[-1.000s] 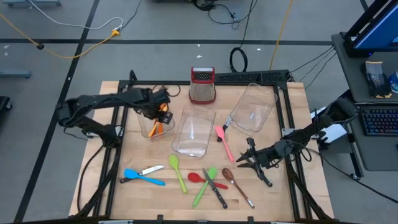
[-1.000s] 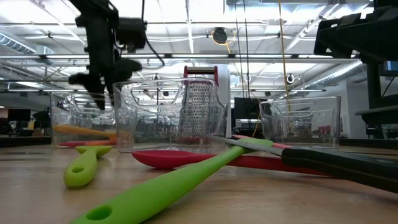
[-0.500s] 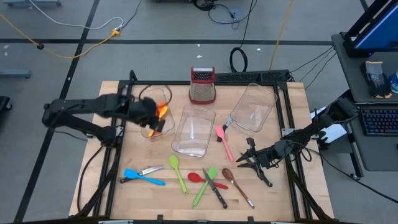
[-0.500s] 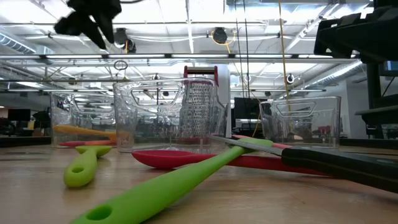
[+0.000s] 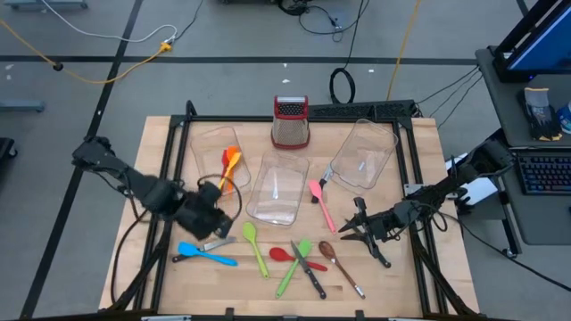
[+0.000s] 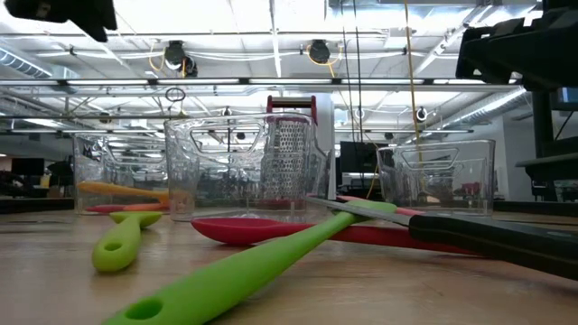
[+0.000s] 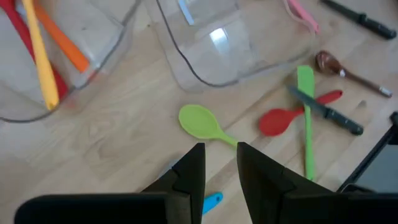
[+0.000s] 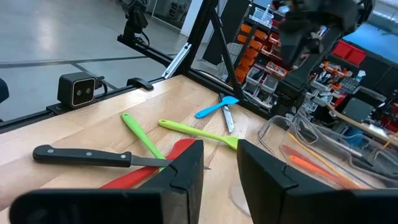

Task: Pick & Place Kitchen Items
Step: Put the green serving spoon into the right transparent bin

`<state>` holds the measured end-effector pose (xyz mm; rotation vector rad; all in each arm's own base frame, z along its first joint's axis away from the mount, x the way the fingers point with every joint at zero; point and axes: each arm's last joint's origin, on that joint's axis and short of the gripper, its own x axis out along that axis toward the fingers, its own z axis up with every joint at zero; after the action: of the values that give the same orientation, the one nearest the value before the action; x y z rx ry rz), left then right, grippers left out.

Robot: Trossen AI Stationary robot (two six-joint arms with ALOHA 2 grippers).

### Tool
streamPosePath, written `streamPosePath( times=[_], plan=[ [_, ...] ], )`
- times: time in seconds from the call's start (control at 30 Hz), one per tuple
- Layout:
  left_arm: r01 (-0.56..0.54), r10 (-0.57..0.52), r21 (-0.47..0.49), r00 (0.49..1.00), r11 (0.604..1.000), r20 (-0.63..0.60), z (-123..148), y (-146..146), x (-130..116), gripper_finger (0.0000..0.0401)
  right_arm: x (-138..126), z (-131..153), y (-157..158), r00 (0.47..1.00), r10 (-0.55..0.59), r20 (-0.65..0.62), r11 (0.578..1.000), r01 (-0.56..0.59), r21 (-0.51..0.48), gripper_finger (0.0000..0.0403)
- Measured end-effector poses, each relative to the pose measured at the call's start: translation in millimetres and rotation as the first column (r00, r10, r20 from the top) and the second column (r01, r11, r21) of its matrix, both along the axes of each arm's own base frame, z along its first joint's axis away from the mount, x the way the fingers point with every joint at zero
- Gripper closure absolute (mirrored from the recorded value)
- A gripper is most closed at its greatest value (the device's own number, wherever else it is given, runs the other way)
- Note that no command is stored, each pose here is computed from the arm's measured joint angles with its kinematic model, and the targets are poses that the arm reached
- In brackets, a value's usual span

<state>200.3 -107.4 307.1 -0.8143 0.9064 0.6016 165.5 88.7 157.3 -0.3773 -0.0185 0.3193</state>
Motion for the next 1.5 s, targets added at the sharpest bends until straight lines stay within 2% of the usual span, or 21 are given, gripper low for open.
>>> streamPosePath(
  times=[0.17, 0.37, 0.53, 0.7, 1.13, 1.37, 1.5],
  plan=[
    [-0.006, 0.006, 0.036, 1.000, 0.999, -0.005, -15, -23, 6, 0.0309, 0, 0, 0, 1.000, 0.003, 0.021, 0.998, -0.002, -0.064, 0.0314],
    [-0.079, 0.073, -0.066, 0.994, 0.995, -0.084, -37, -46, 16, 0.0309, 0, 0, 0, 1.000, 0.005, 0.026, 0.997, -0.002, -0.082, 0.0314],
    [-0.092, 0.061, -0.127, 0.972, 0.988, -0.228, -59, -63, 20, 0.0309, 0, 0, 0, 1.000, 0.001, 0.004, 1.000, -0.001, -0.013, 0.0314],
    [-0.182, 0.126, -0.158, 0.942, 0.970, -0.311, -75, -76, 21, 0.0309, 0, 0, 0, 1.000, -0.002, -0.019, 0.998, 0.003, 0.060, 0.0314],
    [-0.253, 0.200, -0.144, 0.931, 0.957, -0.304, -83, -94, 9, 0.0308, 0, 1, 0, 1.000, -0.002, -0.007, 0.998, 0.002, 0.069, 0.0314],
    [-0.220, 0.173, -0.129, 0.937, 0.967, -0.303, -83, -96, 7, 0.0308, 0, 1, 0, 1.000, -0.002, -0.007, 0.998, 0.002, 0.070, 0.0314],
    [-0.039, 0.030, -0.032, 0.969, 0.999, -0.247, -83, -94, 8, 0.0308, 0, 1, 0, 1.000, -0.002, -0.007, 0.998, 0.002, 0.070, 0.0314]
  ],
)
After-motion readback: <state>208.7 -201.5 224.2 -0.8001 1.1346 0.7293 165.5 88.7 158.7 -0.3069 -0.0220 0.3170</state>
